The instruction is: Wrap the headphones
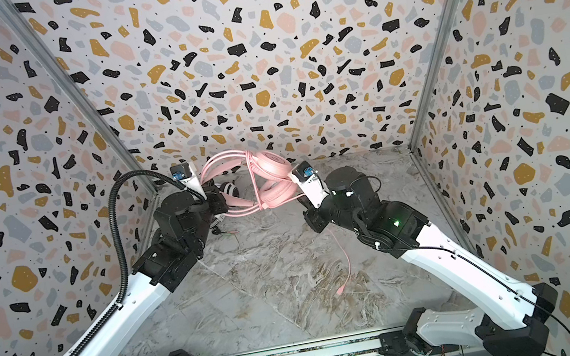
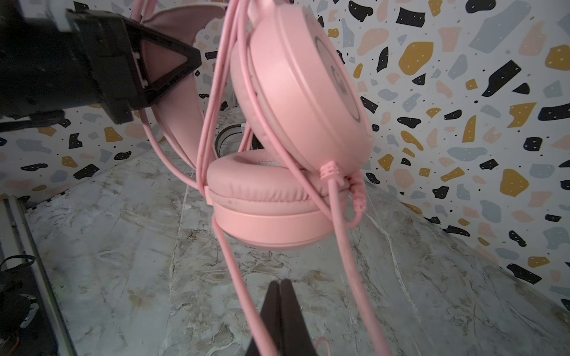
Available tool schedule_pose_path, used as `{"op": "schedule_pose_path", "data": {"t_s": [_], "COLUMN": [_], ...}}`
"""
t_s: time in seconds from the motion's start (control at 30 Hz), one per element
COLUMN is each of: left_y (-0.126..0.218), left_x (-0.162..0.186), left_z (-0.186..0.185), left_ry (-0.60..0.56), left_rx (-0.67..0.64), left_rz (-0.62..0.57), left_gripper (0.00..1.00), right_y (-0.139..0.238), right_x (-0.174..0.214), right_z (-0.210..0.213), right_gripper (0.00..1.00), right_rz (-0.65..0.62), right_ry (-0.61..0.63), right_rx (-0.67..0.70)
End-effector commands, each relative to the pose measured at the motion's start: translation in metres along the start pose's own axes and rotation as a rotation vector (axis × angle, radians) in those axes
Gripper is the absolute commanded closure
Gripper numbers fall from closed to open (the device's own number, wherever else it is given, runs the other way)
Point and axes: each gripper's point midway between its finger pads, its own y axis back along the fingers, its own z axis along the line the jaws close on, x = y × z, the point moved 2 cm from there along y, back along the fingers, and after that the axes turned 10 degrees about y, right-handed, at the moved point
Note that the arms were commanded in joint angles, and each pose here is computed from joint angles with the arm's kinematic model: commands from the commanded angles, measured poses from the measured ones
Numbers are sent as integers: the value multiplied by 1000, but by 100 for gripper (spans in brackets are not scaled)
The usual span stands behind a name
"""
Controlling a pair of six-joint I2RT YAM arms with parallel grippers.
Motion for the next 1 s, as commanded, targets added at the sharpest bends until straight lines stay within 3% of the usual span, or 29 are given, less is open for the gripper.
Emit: {"op": "schedule_pose_path", "data": {"t_s": [0.0, 0.17, 0.3, 0.57, 0.67, 0.83, 0.97], "left_y": [-12, -26, -34, -49, -53, -49, -40], "left_x": [-6, -21, -31, -16, -2, 15, 39], "left_z": [33, 30, 12, -2, -2, 3, -10], "left_ry": [-60, 13, 50, 25, -1, -69, -149], "left_rx": [-174, -175, -103, -32, -27, -43, 37], "left_rz": [6, -4, -5, 54, 88, 131, 208], "left_gripper": [100, 100, 100, 100, 100, 100, 100], "right_y": [52, 58, 39, 13, 13, 24, 34], "right_x": [-52, -58, -47, -57, -67, -79, -94], "right_z": [-13, 14, 45, 102, 102, 65, 33], "right_gripper": [94, 93, 93, 94, 94, 94, 94], "right_rz": [-237, -265, -192, -133, -136, -139, -145], "right_ry": [-43, -15, -3, 84, 111, 158, 205], "right_rx": [54, -86, -186, -236, -188, 18, 166]}}
